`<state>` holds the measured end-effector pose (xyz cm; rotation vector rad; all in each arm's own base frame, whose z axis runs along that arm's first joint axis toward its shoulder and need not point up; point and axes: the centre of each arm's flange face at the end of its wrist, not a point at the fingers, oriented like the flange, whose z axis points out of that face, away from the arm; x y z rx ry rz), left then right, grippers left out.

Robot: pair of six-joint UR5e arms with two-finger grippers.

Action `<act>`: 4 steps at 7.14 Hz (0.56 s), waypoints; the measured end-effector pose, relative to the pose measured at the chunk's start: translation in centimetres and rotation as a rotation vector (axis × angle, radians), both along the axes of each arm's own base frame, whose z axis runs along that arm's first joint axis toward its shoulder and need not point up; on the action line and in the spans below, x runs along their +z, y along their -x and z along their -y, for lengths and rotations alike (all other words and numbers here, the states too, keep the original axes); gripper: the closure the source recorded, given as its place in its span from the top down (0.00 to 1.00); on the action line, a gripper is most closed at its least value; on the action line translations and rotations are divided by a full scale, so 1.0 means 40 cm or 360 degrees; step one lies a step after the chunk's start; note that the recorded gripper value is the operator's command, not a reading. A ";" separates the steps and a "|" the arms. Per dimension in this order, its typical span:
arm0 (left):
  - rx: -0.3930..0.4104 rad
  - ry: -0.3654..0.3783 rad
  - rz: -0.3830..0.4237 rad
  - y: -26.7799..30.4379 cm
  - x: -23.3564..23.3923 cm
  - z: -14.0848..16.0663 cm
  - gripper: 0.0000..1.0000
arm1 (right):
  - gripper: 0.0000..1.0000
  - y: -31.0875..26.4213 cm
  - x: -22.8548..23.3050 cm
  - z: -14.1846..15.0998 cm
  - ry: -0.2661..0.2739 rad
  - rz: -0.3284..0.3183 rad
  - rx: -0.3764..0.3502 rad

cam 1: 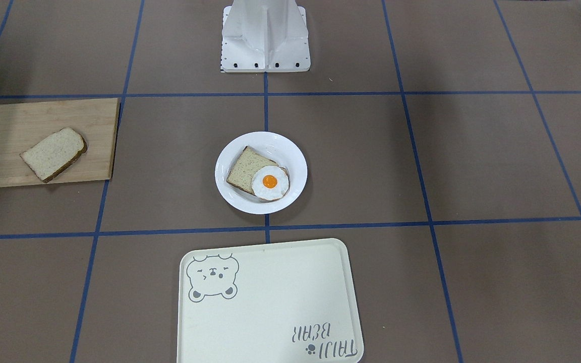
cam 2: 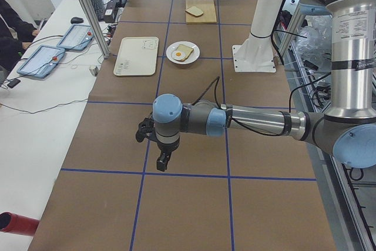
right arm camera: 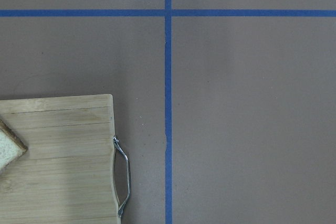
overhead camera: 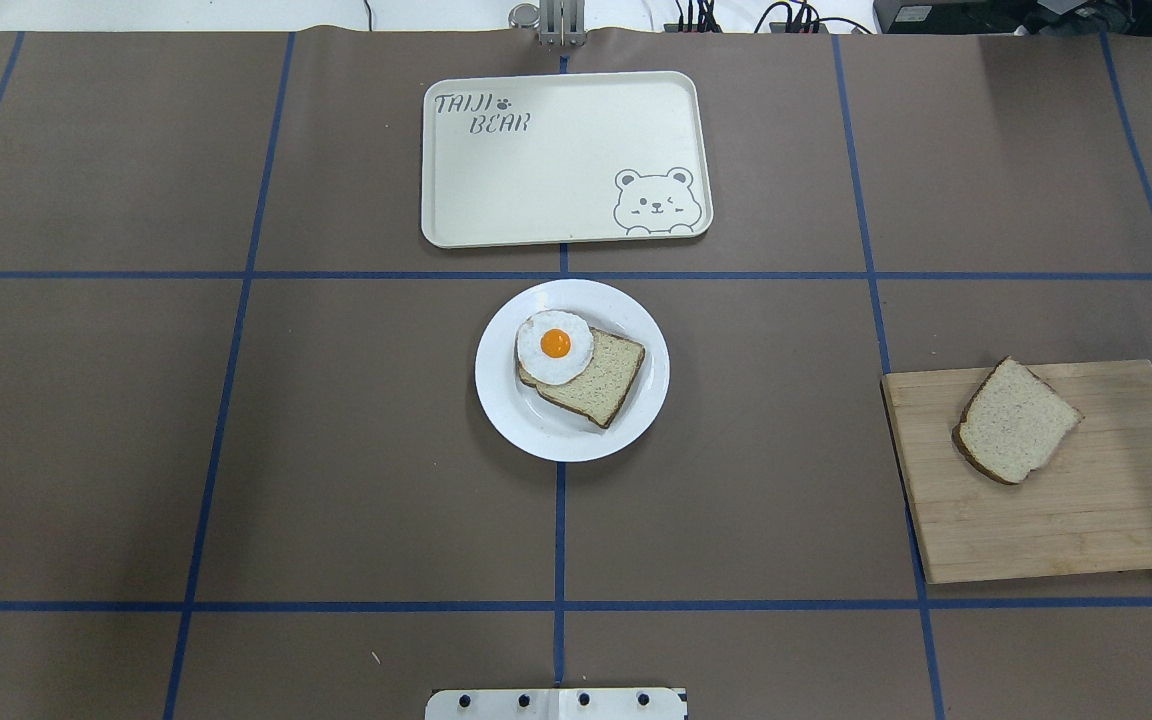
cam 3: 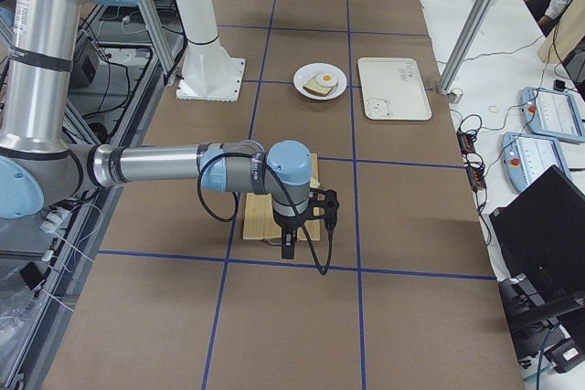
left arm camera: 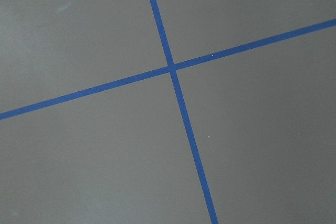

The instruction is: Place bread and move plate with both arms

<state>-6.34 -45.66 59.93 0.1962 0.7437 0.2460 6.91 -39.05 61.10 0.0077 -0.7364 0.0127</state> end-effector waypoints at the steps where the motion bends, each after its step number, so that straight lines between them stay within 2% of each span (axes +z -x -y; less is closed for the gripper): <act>1: -0.0001 -0.0051 0.0003 0.000 -0.040 0.007 0.98 | 1.00 0.000 -0.015 0.016 -0.0035 0.0001 0.0003; 3: -0.0003 -0.0230 0.0004 0.000 -0.157 0.051 0.98 | 1.00 0.002 -0.076 0.097 -0.0264 0.0012 0.0006; 4: -0.0004 -0.0341 0.0002 0.000 -0.210 0.095 0.98 | 1.00 0.008 -0.072 0.108 -0.0332 0.0063 -0.0001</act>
